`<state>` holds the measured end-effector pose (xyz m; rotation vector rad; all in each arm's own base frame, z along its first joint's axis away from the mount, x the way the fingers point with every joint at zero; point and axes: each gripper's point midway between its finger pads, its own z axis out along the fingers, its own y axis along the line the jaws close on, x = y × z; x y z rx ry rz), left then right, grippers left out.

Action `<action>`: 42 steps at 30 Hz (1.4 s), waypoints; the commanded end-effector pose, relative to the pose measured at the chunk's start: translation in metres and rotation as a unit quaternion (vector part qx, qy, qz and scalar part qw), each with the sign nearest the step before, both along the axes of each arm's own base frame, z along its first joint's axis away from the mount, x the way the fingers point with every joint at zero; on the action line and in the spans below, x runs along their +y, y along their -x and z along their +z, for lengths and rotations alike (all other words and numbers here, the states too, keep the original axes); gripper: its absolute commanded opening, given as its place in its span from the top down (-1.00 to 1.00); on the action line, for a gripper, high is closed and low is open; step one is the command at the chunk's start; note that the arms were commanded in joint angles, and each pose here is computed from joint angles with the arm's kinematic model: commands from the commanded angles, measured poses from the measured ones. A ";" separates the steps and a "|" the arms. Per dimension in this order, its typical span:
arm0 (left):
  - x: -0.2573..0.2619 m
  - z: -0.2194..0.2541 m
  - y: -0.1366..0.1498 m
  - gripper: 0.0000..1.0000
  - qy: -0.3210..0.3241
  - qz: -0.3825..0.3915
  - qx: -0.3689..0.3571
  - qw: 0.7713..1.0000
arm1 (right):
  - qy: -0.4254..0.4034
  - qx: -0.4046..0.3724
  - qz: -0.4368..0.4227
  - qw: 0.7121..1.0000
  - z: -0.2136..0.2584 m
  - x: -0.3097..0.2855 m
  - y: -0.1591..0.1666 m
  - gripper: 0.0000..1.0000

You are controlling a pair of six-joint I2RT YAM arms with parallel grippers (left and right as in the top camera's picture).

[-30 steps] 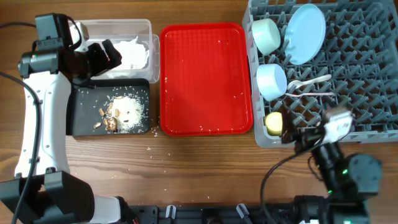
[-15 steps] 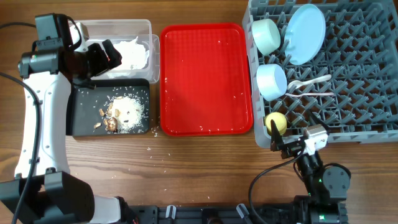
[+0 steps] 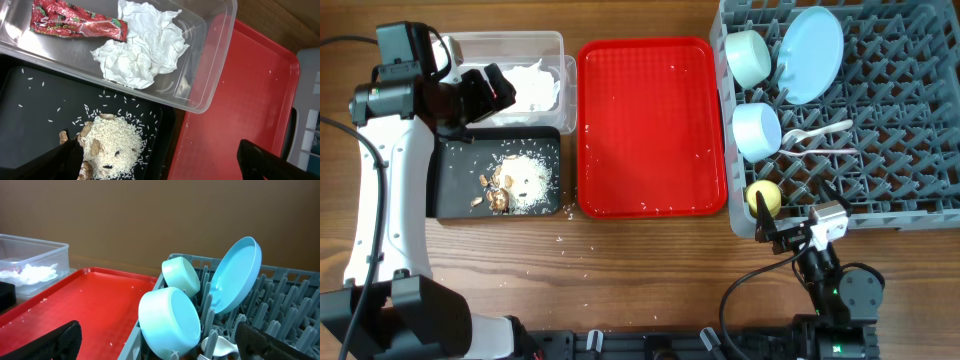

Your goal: Sort waste into correct bins and load items into the dishwasher rack

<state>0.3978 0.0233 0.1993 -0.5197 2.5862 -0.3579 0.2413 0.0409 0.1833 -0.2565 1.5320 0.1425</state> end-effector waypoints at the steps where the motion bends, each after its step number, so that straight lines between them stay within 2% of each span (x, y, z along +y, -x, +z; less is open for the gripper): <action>1: 0.001 0.019 0.005 -1.00 -0.011 -0.003 -0.026 1.000 | 0.004 -0.005 -0.004 1.000 -0.002 -0.001 0.000 -0.99; 2: 0.011 0.026 0.008 -1.00 -0.039 0.009 -0.033 0.999 | 0.004 -0.005 -0.004 1.000 -0.002 -0.001 0.000 -1.00; 4: 0.009 0.040 0.014 -1.00 -0.045 0.009 -0.054 0.997 | 0.004 -0.005 -0.004 1.000 -0.002 -0.001 0.000 -0.99; 6: -0.011 0.055 0.014 -1.00 -0.043 -0.055 -0.116 0.991 | 0.004 -0.005 -0.004 1.000 -0.002 -0.001 0.000 -1.00; 7: -0.030 0.064 0.014 -1.00 -0.047 -0.128 -0.178 0.975 | 0.004 -0.005 -0.004 1.000 -0.002 -0.001 0.000 -0.99; 9: -0.052 0.069 0.027 -1.00 -0.063 -0.204 -0.267 0.940 | 0.004 -0.005 -0.004 1.000 -0.002 -0.001 0.000 -0.99; 13: -0.063 0.039 0.077 -1.00 -0.088 -0.208 -0.374 0.900 | 0.004 -0.005 -0.004 1.000 -0.002 -0.001 0.000 -0.99; 17: -0.062 0.005 0.121 -1.00 -0.115 -0.182 -0.431 0.876 | 0.004 -0.005 -0.004 1.000 -0.002 -0.001 0.000 -0.99; 19: -0.056 -0.008 0.134 -1.00 -0.123 -0.154 -0.446 0.873 | 0.004 -0.005 -0.004 1.000 -0.002 -0.001 0.000 -0.99; 24: -0.058 -0.030 0.149 -1.00 -0.132 -0.151 -0.471 0.859 | 0.004 -0.005 -0.004 1.000 -0.002 -0.001 0.000 -0.99; 30: -0.056 -0.058 0.153 -1.00 -0.133 -0.146 -0.460 0.866 | 0.004 -0.005 -0.004 1.000 -0.002 -0.001 0.000 -1.00; 33: -0.056 -0.050 0.154 -1.00 -0.138 -0.145 -0.476 0.857 | 0.004 -0.005 -0.004 1.000 -0.002 -0.001 0.000 -1.00; 36: -0.057 -0.034 0.157 -1.00 -0.147 -0.142 -0.507 0.838 | 0.004 -0.005 -0.004 1.000 -0.002 -0.001 0.000 -0.99; 42: -0.057 -0.034 0.157 -1.00 -0.147 -0.142 -0.506 0.838 | 0.004 -0.005 -0.004 1.000 -0.002 -0.001 0.000 -0.99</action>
